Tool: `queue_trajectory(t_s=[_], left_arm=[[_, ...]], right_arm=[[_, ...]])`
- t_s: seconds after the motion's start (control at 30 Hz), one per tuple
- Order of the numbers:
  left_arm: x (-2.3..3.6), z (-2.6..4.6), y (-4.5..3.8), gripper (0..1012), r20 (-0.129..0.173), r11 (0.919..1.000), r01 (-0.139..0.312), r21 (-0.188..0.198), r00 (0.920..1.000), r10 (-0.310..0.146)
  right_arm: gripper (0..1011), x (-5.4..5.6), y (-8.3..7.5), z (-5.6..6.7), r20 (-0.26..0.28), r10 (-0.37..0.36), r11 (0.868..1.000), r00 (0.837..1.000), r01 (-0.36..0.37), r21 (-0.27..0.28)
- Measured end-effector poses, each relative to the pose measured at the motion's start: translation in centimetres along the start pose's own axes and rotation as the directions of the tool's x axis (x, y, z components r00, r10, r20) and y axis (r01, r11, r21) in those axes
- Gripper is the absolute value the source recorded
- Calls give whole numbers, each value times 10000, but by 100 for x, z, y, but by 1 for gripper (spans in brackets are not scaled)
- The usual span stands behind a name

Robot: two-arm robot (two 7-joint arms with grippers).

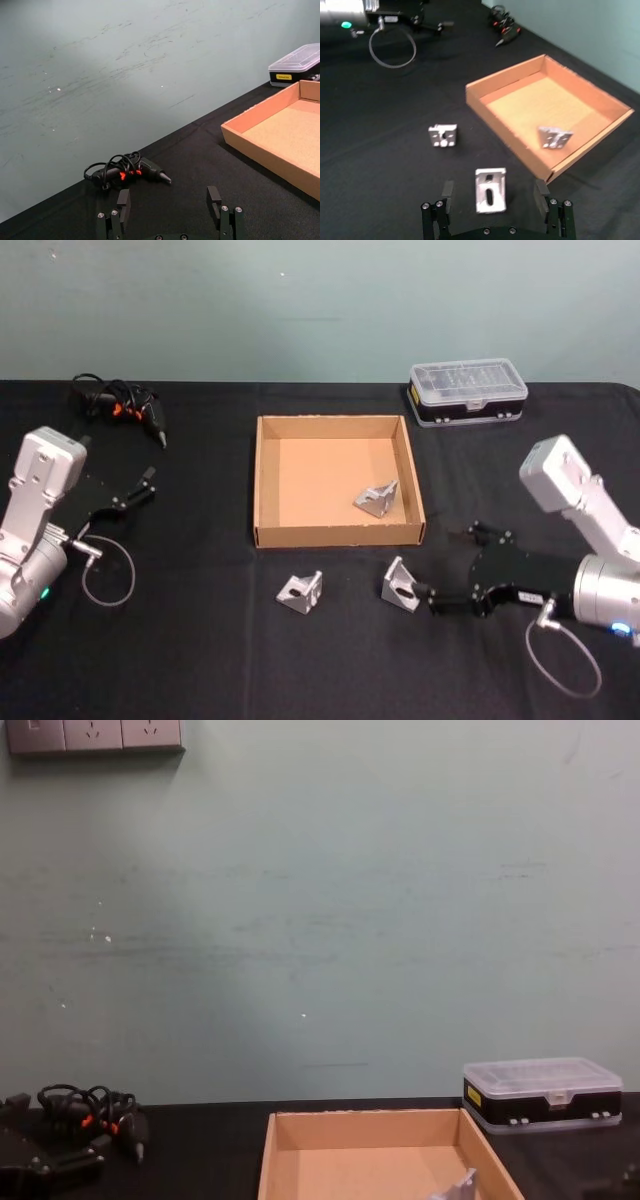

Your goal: Use one hand to pick up the angle iron from the table and place it into the box.

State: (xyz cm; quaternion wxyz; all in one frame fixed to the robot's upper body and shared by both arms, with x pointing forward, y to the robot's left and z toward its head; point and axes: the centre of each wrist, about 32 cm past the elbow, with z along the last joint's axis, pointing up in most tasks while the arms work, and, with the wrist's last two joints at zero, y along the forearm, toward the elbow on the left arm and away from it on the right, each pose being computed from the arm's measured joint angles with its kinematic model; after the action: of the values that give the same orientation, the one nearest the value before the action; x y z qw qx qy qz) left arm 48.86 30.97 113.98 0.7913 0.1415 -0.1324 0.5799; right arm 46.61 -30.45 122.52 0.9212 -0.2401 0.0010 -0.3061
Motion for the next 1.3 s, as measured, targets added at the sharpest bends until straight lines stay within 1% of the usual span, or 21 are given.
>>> queue_trajectory(t_s=[0.17,0.27,0.47,0.7,0.9,1.07,1.3], left_arm=[[0,0,0,1000,0,10000,0,0,10000,0],[0,0,0,1000,0,10000,0,0,10000,0],[0,0,0,1000,1,10000,0,0,10000,0],[0,0,0,1000,0,10000,0,0,10000,0],[0,0,0,1000,0,10000,0,0,10000,0],[0,0,0,1000,0,10000,0,-1,10000,0],[0,0,0,1000,0,10000,0,-1,10000,0]], right_arm=[[1000,-69,53,-82,-91,244,9994,9997,-246,-241],[1000,-84,87,-127,-148,298,9989,9994,-303,-367],[1000,-84,142,-164,-229,264,9987,9994,-273,-433],[1000,-55,215,-175,-291,84,9991,9995,-96,-420],[1000,-25,312,-187,-352,-18,9991,9994,2,-435],[1000,13,401,-192,-379,-141,9988,9992,124,-470],[1000,65,482,-194,-439,-282,9985,9986,260,-484]])
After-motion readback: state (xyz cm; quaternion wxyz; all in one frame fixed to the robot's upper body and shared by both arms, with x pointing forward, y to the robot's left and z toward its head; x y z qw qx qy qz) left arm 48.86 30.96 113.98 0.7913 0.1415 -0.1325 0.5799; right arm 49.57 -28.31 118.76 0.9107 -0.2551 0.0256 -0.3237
